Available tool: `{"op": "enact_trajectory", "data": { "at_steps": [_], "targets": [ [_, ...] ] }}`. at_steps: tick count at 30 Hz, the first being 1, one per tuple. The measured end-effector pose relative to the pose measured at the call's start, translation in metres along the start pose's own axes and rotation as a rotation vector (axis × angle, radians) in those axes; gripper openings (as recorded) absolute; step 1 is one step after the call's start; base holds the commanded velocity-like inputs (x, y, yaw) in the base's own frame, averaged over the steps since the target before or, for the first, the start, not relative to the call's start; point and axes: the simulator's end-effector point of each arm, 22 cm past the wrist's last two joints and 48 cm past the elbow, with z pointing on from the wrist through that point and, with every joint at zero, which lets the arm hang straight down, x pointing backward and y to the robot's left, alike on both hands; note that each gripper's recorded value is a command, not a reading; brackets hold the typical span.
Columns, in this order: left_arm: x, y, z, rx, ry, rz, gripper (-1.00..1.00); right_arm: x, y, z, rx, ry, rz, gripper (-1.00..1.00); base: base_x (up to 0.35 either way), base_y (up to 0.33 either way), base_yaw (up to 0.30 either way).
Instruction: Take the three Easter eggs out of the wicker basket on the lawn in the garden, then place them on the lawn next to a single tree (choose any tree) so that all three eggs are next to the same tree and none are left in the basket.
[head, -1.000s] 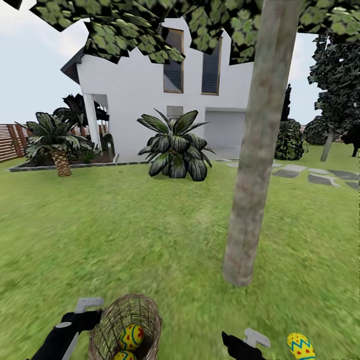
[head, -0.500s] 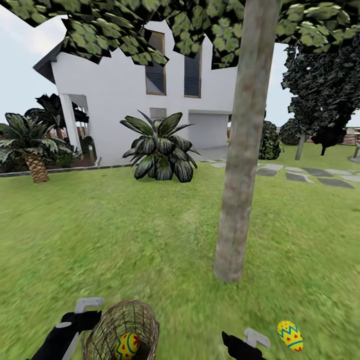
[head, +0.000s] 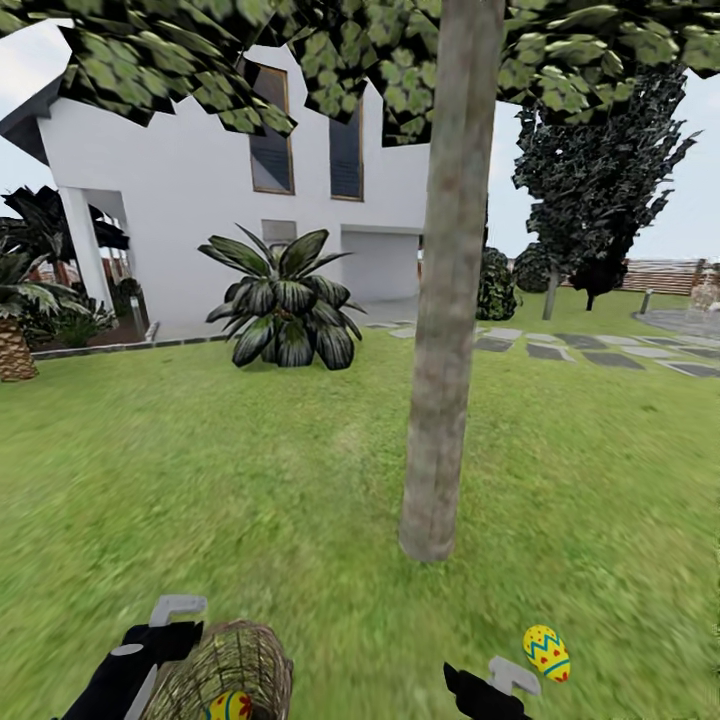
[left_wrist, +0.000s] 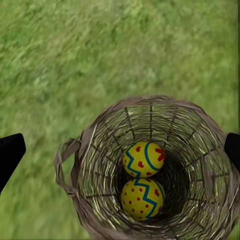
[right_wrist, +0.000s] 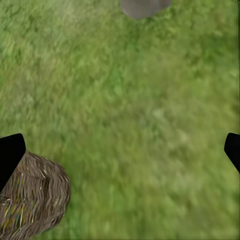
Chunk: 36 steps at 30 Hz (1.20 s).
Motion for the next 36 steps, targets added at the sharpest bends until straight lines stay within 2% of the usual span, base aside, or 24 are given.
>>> {"op": "enact_trajectory", "data": {
  "at_steps": [14,31,36],
  "targets": [
    [0.000,-0.001,0.000,0.003,0.000,0.000,1.00,-0.001,0.001,0.000,-0.002,-0.001,0.000,1.00,0.029,0.031,-0.026],
    [0.002,-0.005,0.000,0.010,0.009,0.008,1.00,-0.001,0.001,0.000,-0.002,-0.002,0.000,1.00,-0.028,-0.035,0.000],
    [0.005,-0.010,0.003,0.028,0.011,0.007,1.00,0.002,0.000,0.003,-0.002,-0.002,0.001,1.00,0.000,-0.001,0.000]
  ]
}}
